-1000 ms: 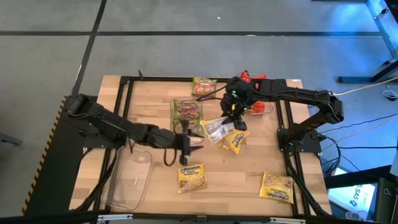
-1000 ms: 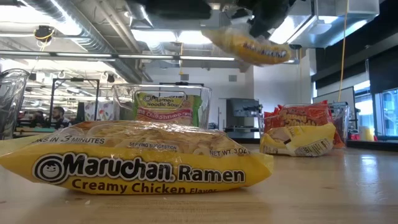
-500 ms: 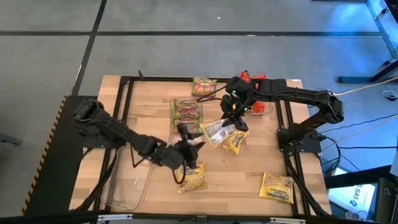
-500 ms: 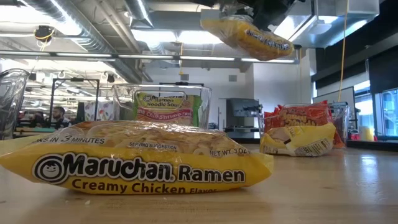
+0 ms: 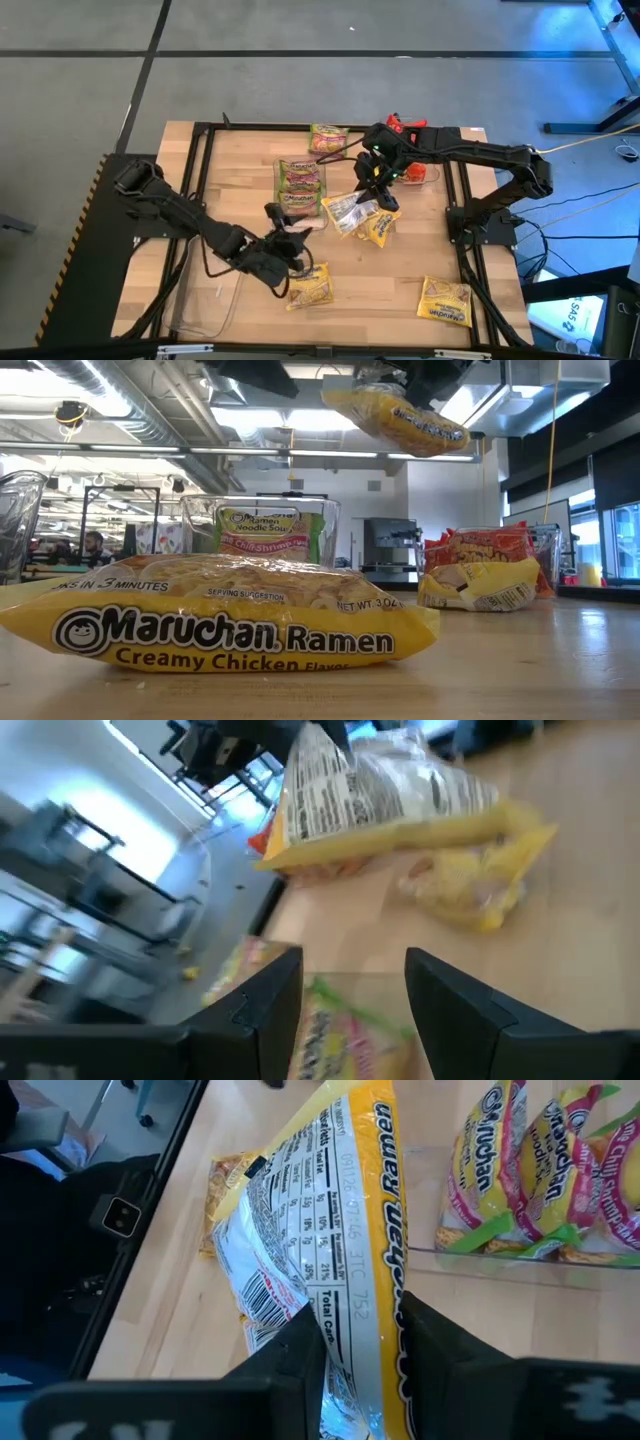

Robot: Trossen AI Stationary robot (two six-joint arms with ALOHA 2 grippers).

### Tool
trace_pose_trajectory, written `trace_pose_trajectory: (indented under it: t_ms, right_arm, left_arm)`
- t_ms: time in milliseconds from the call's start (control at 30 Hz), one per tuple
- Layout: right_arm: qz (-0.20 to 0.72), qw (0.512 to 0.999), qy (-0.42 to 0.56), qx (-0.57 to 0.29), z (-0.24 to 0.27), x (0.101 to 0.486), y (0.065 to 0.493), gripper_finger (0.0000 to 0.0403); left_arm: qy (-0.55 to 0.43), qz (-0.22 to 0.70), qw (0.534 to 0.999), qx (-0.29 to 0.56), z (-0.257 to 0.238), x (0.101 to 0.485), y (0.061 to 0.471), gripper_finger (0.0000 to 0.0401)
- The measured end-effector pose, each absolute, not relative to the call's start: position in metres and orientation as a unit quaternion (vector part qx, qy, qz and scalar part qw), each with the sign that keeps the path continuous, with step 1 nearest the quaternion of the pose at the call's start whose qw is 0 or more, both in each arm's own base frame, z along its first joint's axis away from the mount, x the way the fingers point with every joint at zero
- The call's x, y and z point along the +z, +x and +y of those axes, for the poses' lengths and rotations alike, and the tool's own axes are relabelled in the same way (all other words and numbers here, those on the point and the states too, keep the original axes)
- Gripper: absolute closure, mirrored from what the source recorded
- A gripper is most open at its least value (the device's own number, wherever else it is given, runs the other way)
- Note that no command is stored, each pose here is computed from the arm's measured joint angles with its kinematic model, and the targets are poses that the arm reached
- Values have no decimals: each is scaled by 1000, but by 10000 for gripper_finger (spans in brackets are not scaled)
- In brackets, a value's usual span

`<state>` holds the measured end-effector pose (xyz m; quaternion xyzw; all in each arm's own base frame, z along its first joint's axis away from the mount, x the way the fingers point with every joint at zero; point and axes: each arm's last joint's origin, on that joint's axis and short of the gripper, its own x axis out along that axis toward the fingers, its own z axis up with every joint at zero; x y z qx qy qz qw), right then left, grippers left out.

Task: Sort Maruchan noodles
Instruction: Put the yellow noodle pack into the bottom left transparent bin

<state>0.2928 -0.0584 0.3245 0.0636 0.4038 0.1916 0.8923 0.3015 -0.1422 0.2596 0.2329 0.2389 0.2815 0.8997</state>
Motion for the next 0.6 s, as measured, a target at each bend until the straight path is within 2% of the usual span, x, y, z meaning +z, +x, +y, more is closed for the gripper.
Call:
trace_pose_trajectory:
  t_ms: [333,600]
  right_arm:
    - [391,906,16,163,-49,319,302,320]
    - [372,916,-23,150,-34,314,310,320]
  left_arm:
    - [100,201,944,242,-113,247,267,229]
    - [-13,59,993,101,-89,241,233,229]
